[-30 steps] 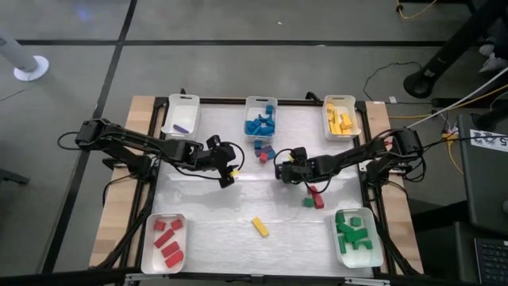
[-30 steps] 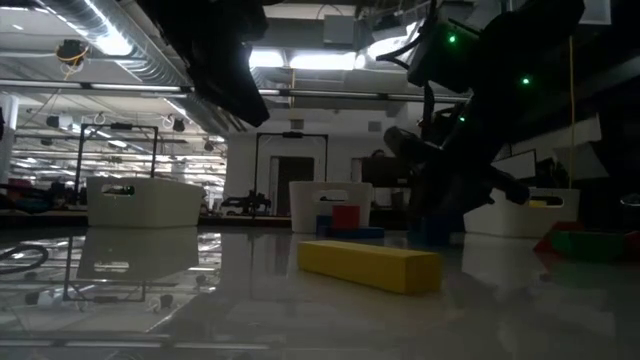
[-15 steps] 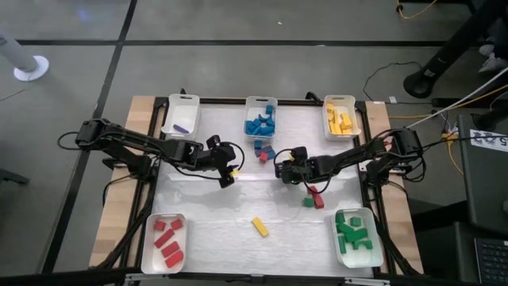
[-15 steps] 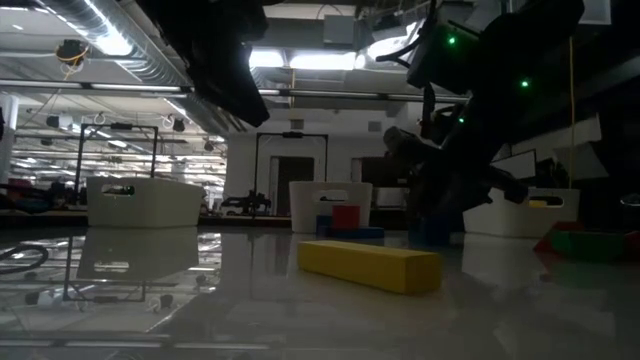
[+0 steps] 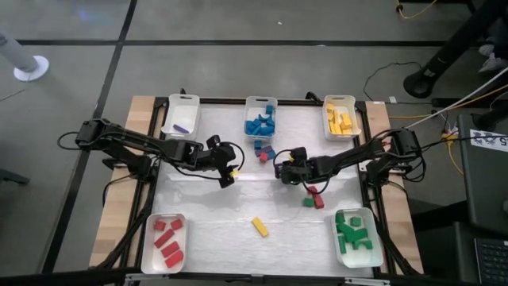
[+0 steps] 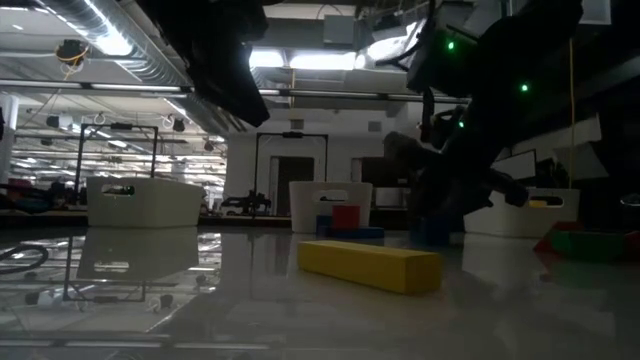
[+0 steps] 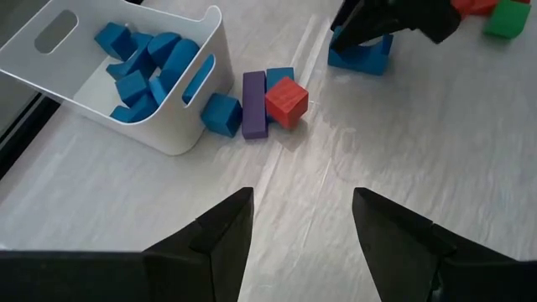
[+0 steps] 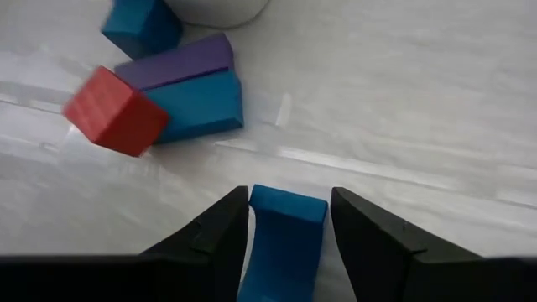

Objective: Sort blocks
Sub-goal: Put the blue block into the top center white bin

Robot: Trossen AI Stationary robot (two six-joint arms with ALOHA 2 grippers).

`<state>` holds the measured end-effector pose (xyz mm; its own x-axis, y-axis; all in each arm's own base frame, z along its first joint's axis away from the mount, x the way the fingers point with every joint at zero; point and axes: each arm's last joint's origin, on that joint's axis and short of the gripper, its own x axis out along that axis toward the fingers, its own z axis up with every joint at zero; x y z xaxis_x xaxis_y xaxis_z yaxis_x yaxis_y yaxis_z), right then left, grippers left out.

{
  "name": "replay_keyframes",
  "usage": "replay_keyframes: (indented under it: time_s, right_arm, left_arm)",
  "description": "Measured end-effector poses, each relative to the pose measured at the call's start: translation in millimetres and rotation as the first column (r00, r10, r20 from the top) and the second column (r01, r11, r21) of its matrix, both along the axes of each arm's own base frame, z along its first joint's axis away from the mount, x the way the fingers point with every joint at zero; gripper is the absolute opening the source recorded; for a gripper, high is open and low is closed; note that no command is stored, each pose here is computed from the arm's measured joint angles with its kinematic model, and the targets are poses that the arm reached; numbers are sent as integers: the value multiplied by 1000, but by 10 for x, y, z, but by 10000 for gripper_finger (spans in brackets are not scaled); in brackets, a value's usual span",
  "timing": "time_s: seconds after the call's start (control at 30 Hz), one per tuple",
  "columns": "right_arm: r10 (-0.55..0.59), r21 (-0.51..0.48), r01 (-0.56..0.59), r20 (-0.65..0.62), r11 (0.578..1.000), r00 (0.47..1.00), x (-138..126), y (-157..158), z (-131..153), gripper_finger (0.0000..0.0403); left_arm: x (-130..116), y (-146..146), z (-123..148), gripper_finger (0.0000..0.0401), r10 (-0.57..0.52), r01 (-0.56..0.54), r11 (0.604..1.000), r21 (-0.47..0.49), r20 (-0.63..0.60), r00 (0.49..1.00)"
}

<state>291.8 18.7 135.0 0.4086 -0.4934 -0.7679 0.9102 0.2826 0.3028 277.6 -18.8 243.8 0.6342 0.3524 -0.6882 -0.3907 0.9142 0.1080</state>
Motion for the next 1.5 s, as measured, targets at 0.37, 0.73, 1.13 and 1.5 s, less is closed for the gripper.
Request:
replay_keyframes:
  time_s: [0.37,0.73,1.13,1.5]
  right_arm:
    - [-8,-37,7,-27,999,1000,59,0,-189,172]
    - [-25,-78,23,-28,997,999,54,-13,-188,123]
    - [-60,-115,60,3,992,998,50,-89,-107,137]
    - [20,-300,-8,37,954,999,318,-445,589,138]
  left_arm:
    - [-1,0,1,194,-1,1,1000,1,-2,1000]
    - [-1,0,1,194,-2,2,1000,2,-3,1000]
    - [-22,2,-17,194,-4,4,1000,3,-32,999]
    - [-36,-28,-30,194,29,-30,999,-34,-29,999]
